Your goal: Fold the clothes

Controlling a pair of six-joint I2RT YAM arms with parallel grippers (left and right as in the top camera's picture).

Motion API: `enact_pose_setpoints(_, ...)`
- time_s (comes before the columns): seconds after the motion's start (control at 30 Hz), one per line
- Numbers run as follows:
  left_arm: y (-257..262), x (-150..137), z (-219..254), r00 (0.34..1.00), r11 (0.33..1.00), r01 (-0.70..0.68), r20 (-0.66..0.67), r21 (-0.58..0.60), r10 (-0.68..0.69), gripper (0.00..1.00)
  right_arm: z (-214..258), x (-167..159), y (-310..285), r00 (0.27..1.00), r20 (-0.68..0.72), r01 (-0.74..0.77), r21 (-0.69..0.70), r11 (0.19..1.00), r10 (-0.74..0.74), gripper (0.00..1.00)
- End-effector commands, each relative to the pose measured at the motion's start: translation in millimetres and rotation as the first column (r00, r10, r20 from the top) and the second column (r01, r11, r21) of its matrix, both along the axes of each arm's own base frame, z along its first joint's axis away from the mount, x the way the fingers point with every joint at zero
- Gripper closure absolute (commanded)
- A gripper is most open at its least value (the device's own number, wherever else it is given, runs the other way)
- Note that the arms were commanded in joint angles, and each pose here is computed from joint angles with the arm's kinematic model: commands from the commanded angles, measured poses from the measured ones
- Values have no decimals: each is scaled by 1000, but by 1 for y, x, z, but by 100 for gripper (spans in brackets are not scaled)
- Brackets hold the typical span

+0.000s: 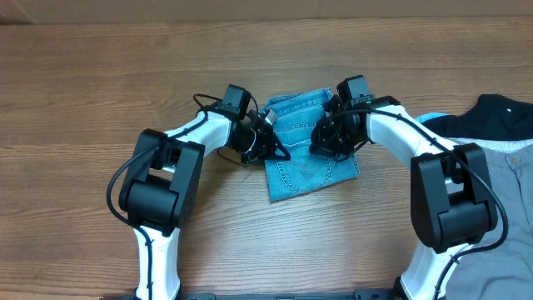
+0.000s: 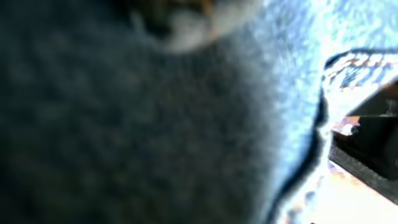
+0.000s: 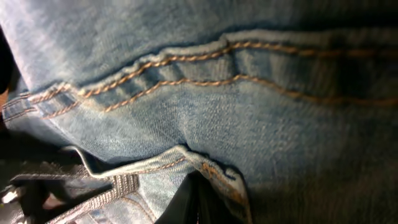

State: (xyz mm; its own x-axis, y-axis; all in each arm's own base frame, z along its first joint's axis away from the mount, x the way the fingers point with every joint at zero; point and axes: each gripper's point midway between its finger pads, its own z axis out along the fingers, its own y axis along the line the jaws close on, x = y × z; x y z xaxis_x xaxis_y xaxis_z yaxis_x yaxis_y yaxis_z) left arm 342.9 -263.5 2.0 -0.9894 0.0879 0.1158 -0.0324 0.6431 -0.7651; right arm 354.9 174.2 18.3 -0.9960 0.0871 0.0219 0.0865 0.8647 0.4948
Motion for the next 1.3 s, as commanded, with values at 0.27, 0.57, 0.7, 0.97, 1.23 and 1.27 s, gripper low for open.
enact_pose_setpoints(0.27, 48, 0, -11, 996, 986, -80, -26, 149, 84, 96, 18, -41, -8, 993, -115, 11, -36, 999, -15, 96)
enact_pose_setpoints(0.57, 166, 109, 181, 813, 896, -441, 396, -59, 426, 96, 142, -24, -3, 966, 258, 0, 66, 998, -17, 96)
enact_pose_setpoints(0.7, 260, 146, 211, 634, 751, -643, 446, -149, 631, 96, 157, -27, -4, 955, 295, -3, 77, 997, -20, 96)
enact_pose_setpoints(0.97, 389, 174, 174, 385, 491, -858, 446, -147, 808, 96, 157, -25, -4, 954, 301, -3, 77, 997, -20, 96)
enact_pose_setpoints(1.23, 448, 182, 93, 332, 408, -907, 417, -105, 846, 96, 156, -25, -4, 954, 300, -3, 77, 997, -20, 95)
enact_pose_setpoints(1.27, 450, 181, 77, 342, 407, -909, 403, -87, 849, 96, 156, -25, -4, 954, 300, -3, 77, 997, -20, 95)
